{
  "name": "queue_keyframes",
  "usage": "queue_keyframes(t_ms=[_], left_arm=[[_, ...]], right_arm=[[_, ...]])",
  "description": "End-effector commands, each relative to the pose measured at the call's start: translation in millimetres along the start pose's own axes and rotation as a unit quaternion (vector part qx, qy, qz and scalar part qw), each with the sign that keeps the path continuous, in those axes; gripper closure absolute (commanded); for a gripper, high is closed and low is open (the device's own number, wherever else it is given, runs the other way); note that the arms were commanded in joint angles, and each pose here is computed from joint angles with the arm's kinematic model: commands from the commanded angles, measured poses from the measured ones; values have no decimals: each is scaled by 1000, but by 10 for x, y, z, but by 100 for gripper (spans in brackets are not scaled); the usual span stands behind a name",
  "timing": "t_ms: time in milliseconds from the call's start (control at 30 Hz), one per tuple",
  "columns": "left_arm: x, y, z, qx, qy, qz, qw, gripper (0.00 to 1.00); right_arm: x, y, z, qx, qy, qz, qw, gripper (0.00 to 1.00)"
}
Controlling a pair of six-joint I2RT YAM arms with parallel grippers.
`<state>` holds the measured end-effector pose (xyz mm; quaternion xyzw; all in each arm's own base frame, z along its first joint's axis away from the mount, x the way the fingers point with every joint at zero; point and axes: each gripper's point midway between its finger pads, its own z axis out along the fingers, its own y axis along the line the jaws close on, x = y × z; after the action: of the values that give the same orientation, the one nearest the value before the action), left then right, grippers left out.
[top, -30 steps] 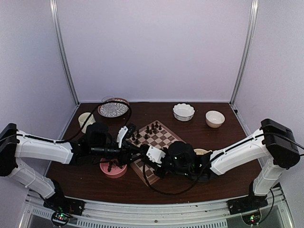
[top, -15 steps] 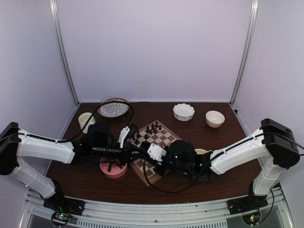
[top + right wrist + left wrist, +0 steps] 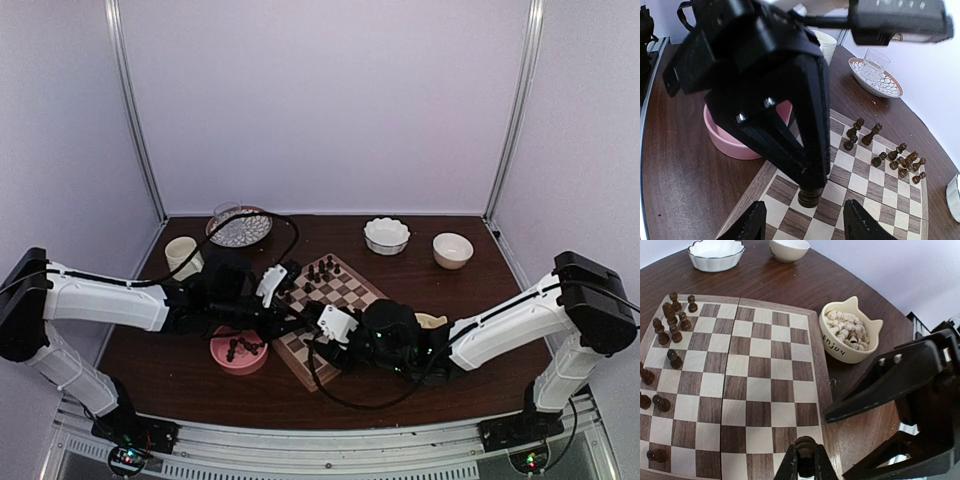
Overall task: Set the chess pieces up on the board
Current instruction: Pass from the right arm to the left, then place the knight at b8.
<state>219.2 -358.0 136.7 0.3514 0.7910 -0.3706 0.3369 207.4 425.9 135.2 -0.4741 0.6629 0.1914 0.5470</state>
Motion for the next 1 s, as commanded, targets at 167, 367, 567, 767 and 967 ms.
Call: queue_keyframes(t_ms=[167, 367, 567, 767, 967], left_arm=[[310, 259, 239, -89, 102, 31, 990, 100], [403, 338, 355, -111, 128, 43, 985, 99], [339, 458, 297, -146, 116, 37, 982, 100], [167, 611, 76, -182, 69, 30, 980, 100], [-181, 932, -314, -217, 16, -35, 975, 100]], right_arm=[[-159, -415, -192, 103, -33, 36, 994, 43], [-104, -651, -283, 152, -35, 71, 985, 43], [-22, -818, -318, 171, -32, 105, 979, 43], [-27, -848, -343, 171, -36, 115, 978, 43], [-57, -908, -423, 178, -48, 111, 976, 43]])
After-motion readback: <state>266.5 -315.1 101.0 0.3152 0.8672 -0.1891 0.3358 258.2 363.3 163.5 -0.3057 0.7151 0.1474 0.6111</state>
